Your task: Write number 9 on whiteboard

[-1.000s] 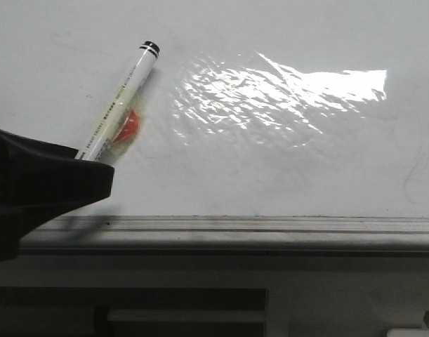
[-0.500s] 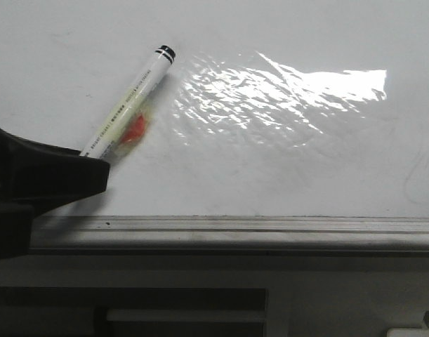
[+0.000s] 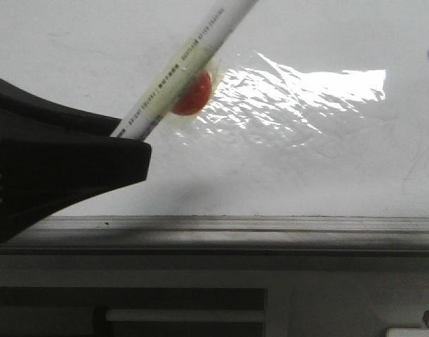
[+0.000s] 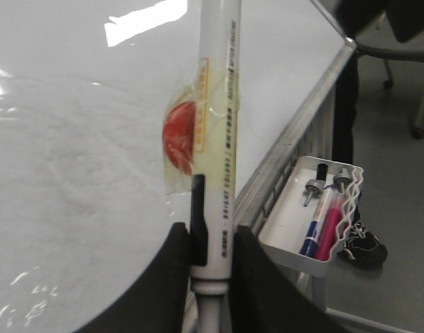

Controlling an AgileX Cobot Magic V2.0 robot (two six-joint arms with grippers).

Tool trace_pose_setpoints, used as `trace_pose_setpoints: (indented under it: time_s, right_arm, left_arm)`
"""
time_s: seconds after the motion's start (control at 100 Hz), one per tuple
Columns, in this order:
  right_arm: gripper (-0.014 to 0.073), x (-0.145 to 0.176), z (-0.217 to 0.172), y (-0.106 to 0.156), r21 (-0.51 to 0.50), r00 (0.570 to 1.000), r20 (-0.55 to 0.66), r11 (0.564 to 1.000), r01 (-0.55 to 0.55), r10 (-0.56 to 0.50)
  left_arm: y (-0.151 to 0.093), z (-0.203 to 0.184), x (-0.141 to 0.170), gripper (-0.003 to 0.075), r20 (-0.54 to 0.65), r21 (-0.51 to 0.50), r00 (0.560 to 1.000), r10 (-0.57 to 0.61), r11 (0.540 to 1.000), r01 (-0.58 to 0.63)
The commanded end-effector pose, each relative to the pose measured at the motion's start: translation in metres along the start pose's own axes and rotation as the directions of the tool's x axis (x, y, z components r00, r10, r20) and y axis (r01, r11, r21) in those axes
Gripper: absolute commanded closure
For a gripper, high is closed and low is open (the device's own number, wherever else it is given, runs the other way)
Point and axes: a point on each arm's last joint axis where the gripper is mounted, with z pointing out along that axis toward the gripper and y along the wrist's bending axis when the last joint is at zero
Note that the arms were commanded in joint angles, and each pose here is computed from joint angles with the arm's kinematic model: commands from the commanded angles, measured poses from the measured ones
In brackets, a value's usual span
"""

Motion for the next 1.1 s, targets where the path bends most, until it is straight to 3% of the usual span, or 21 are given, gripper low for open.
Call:
trace_pose_setpoints:
  time_s: [0.0,0.21,0.53,0.6,0.74,0.79,0.98,1.09]
  right_arm:
    - [0.018,-0.031,0.005,0.002,-0.01,0.996,0.087,1.0,0.028,-0.027]
    - [0.0251,-0.054,0.03,0.004,-0.044,0.999,0.035,0.999,-0.016,0.018]
    - [0.0258,-0.071,0.055,0.018,-0.11,1.0,-0.005,0.994,0.006,-0.006]
    - [0.0335,-0.071,0.056,0.018,-0.109,1.0,-0.002,0.994,0.004,-0.004]
    - [0.0603,-0.071,0.056,0.018,-0.111,1.0,-0.01,0.994,0.004,-0.005]
    - [0.0664,-0.07,0.056,0.018,-0.111,1.0,-0.014,0.994,0.004,-0.006]
    - [0.0662,-0.069,0.056,0.019,-0.113,1.0,-0.025,0.994,0.004,-0.007]
    - [0.0662,-0.069,0.055,0.018,-0.112,1.0,-0.024,0.994,0.007,-0.01]
  left_arm:
    - [-0.004,0.001,-0.018,0.0741,0.131,0.052,0.99,0.047,0.997,-0.054]
    - [-0.005,0.001,-0.019,0.0741,0.143,0.07,0.988,0.06,0.995,-0.07]
    - [-0.005,0.001,-0.019,0.0741,0.143,0.07,0.988,0.06,0.995,-0.07]
    - [-0.005,0.001,-0.019,0.0741,0.143,0.07,0.988,0.06,0.995,-0.07]
    - [-0.004,-0.002,-0.015,0.0737,0.13,0.039,0.991,0.018,0.999,-0.023]
    - [-0.004,-0.003,-0.013,0.0713,0.124,0.038,0.992,0.014,0.999,-0.018]
    - [-0.004,-0.005,-0.015,0.0465,0.169,0.021,0.985,-0.019,1.0,0.016]
    - [-0.001,-0.005,-0.018,0.044,0.198,0.007,0.977,-0.082,0.997,0.083]
